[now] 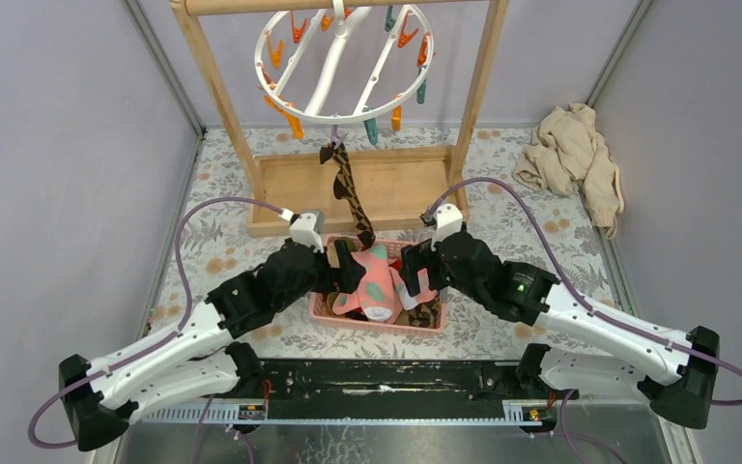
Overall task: Remove the socks clipped to the hanger
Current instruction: Adjust the sock in the bin.
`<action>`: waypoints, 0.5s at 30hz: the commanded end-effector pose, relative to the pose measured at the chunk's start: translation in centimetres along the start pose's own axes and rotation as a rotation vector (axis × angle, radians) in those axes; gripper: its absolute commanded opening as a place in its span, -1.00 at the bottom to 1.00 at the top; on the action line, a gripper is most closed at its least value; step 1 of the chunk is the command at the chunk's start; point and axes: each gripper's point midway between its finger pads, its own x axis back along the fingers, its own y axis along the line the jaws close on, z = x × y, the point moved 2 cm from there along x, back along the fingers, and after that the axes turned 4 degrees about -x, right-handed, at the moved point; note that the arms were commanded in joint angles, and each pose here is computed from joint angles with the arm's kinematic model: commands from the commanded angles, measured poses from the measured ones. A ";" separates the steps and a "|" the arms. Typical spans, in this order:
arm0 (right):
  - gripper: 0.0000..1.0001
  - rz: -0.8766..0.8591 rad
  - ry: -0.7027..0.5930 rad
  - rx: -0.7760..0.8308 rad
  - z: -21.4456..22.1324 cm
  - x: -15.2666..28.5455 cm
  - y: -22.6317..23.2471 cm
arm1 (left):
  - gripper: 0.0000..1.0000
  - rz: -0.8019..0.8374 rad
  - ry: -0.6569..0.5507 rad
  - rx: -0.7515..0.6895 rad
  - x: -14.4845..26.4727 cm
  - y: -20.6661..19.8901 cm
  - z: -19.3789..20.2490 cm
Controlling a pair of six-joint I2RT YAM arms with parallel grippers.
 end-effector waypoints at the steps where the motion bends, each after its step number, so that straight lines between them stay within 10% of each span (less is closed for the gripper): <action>1: 0.99 0.079 -0.028 -0.019 -2.0 1.4 -1.0 | 0.97 0.034 0.031 -0.013 -0.5 -1.6 -1.0; 15: 0.99 0.098 0.071 -0.088 -2.9 2.5 0.0 | 0.97 0.071 0.256 -0.023 -6.2 -3.0 -0.6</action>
